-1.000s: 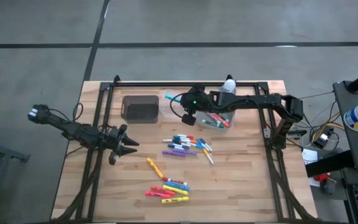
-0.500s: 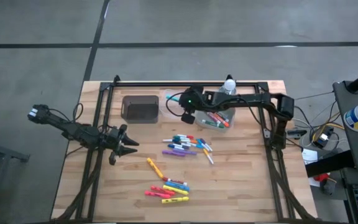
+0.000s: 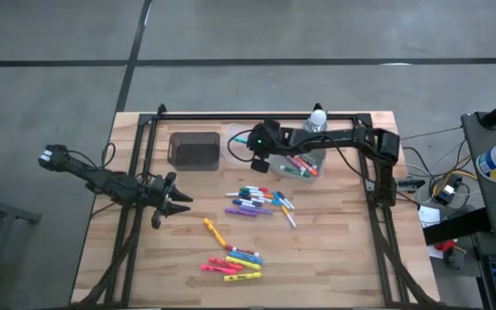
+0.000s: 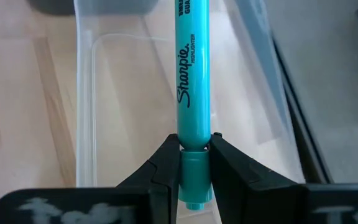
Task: Pick & Place Markers
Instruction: Put the light blue highlighter into the transparent bin, then put the purple highlighter into the transparent bin
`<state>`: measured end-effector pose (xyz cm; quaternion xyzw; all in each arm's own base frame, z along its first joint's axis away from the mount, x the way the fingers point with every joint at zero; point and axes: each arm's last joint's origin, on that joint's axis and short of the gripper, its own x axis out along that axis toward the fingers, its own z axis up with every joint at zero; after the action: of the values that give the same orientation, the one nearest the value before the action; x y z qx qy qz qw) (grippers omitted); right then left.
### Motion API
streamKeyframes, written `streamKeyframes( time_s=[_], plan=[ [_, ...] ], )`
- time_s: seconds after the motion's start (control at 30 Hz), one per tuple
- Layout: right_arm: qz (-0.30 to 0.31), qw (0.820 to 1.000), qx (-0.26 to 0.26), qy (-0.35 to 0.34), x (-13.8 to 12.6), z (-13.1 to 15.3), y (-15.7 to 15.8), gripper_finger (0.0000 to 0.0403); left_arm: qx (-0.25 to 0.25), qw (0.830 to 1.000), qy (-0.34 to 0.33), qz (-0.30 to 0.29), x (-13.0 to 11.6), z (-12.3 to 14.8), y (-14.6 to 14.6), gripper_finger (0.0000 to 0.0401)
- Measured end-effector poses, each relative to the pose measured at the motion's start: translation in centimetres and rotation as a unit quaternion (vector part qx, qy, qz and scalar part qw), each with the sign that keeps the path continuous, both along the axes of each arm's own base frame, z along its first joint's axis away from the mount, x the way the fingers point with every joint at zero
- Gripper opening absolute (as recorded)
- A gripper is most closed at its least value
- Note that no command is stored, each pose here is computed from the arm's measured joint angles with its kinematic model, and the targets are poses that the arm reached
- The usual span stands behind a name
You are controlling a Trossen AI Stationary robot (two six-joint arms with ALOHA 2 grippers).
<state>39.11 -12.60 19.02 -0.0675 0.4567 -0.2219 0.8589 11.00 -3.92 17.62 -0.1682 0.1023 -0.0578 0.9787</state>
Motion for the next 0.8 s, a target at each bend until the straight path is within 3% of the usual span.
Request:
streamKeyframes(
  time_s=[0.8],
  plan=[
    [0.002,1.000,-0.002,0.001,0.16,-0.39,-0.11,0.0091,-0.005,1.000,0.007,0.001,-0.02,-0.11,0.01,0.0140]
  ],
)
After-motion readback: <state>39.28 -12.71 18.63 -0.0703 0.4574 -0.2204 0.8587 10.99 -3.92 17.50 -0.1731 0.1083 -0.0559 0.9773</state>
